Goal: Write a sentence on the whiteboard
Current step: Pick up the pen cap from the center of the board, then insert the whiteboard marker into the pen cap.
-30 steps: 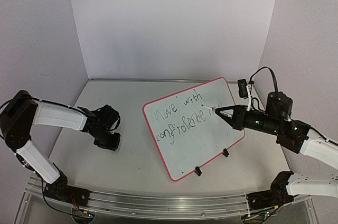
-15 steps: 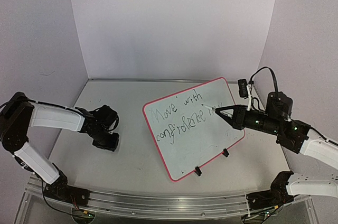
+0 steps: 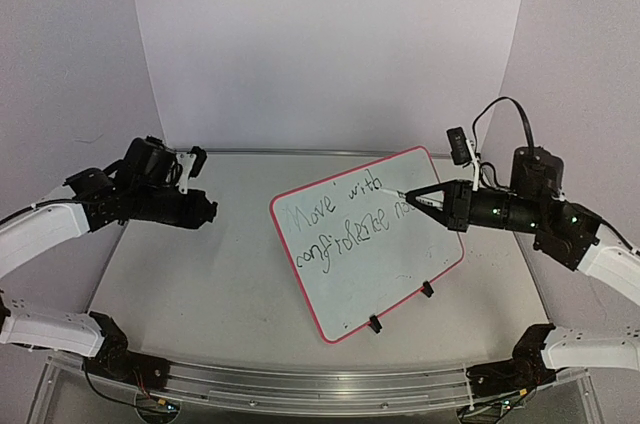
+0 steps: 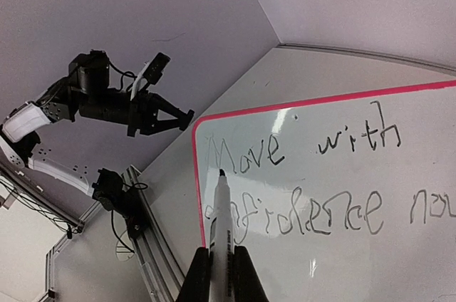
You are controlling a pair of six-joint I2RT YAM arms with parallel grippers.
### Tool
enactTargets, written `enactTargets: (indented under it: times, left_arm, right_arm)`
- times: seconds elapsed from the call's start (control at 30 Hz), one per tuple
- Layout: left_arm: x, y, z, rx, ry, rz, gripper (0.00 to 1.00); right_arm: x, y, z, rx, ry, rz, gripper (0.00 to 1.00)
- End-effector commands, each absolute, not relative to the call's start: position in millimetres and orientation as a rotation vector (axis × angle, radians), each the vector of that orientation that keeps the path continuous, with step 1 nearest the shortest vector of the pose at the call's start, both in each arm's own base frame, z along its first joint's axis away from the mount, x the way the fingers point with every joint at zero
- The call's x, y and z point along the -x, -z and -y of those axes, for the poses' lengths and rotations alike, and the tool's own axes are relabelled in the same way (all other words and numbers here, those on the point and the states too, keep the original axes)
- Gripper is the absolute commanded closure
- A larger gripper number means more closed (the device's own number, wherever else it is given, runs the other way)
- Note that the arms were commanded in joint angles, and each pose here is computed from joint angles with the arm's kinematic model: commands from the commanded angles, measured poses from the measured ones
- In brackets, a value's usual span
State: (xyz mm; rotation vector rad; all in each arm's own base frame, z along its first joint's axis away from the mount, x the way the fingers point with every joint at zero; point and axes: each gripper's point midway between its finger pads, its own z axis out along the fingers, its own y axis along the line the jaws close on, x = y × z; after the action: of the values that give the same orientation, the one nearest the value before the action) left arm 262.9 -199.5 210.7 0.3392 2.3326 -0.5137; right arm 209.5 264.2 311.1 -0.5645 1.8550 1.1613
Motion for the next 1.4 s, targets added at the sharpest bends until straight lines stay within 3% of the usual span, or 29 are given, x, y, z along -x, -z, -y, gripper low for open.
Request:
enactTargets:
  times: [0.0, 0.2, 0.5, 1.37]
  left_arm:
    - [-243.5, -282.0, 223.2, -0.606, 0.675, -2.142, 1.00]
    - [-197.5, -330.5, 262.9, -0.975, 0.973, -1.923, 1.00]
    - [-159.2, -324.0, 308.4, -1.310, 1.173, -1.829, 1.00]
    - [-128.8, -272.1, 359.4, -1.569, 1.233, -1.787, 1.00]
  right_arm:
    - [-196.3, -317.9, -281.7, 0.737, -1.239, -1.865, 1.00]
    - [-183.4, -325.6, -311.9, 0.922, -1.449, -1.865, 1.00]
    - [-176.1, -335.6, -331.7, 1.014, -1.653, -1.887, 1.00]
    - [-165.3, -292.6, -369.9, 1.120, -1.838, -2.050, 1.00]
